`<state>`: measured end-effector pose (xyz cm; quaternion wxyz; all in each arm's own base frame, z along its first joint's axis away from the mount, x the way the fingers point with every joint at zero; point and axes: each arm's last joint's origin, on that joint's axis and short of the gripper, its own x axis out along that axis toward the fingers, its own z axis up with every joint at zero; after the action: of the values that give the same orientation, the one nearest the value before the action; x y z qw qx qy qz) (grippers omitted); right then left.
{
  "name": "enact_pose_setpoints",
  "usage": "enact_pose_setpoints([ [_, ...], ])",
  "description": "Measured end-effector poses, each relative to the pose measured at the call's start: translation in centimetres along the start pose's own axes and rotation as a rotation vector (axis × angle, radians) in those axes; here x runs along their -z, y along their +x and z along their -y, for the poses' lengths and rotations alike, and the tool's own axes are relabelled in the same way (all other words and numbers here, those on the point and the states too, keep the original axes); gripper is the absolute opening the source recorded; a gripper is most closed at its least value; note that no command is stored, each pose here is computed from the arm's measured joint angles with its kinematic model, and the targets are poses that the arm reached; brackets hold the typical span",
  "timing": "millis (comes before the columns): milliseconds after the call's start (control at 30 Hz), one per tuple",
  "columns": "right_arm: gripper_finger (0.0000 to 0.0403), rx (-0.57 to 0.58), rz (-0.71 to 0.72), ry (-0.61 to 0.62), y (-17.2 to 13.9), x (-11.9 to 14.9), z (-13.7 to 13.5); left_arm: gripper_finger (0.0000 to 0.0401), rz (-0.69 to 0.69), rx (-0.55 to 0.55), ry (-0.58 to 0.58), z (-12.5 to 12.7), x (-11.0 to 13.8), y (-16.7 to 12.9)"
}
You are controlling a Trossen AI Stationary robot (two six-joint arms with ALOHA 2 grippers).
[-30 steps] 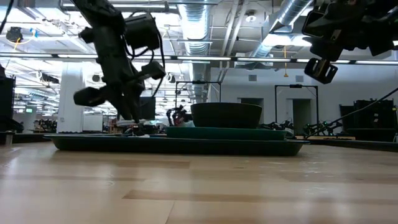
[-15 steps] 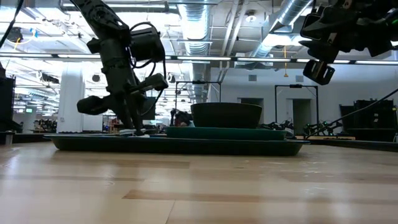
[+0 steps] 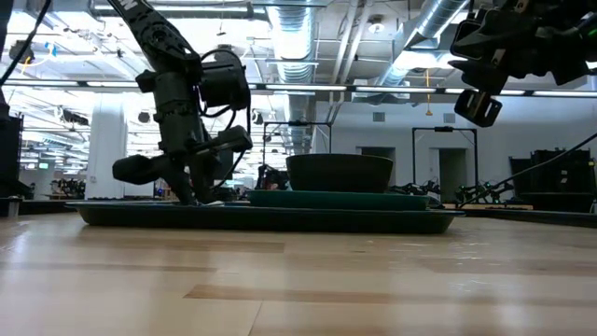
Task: Set up tray
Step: Put the blue knife on the black napkin to the right of the blue spoon
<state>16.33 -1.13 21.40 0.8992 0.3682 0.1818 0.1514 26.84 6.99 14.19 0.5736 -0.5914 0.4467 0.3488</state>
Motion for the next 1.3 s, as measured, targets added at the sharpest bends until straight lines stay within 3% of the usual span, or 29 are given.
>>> enact_pose_setpoints([
  [333, 0.0074, 0.007, 0.005, -0.067, 0.0, 0.0, 0.0, 0.0025, 0.023, 0.009, 0.016, 0.1, -0.1, 0.0],
  [600, 0.0074, 0.24, 0.062, -0.245, -0.1, 0.2, 0.9, 0.0062, 0.027, 0.012, 0.021, 0.2, -0.1, 0.0],
  [867, 0.0074, 0.437, 0.015, -0.342, -0.1, 0.9, 1.3, 0.0068, 0.027, 0.012, 0.02, 0.2, -0.1, 0.0],
  [1067, 0.0074, 0.489, -0.004, -0.423, -0.2, 0.0, 0.3, 0.0068, 0.027, 0.012, 0.02, 0.2, -0.1, 0.0],
  [1300, 0.0074, 0.487, -0.016, -0.408, -0.3, -0.3, 0.0, 0.0069, 0.048, 0.049, 0.066, 1.4, -0.4, -0.7],
])
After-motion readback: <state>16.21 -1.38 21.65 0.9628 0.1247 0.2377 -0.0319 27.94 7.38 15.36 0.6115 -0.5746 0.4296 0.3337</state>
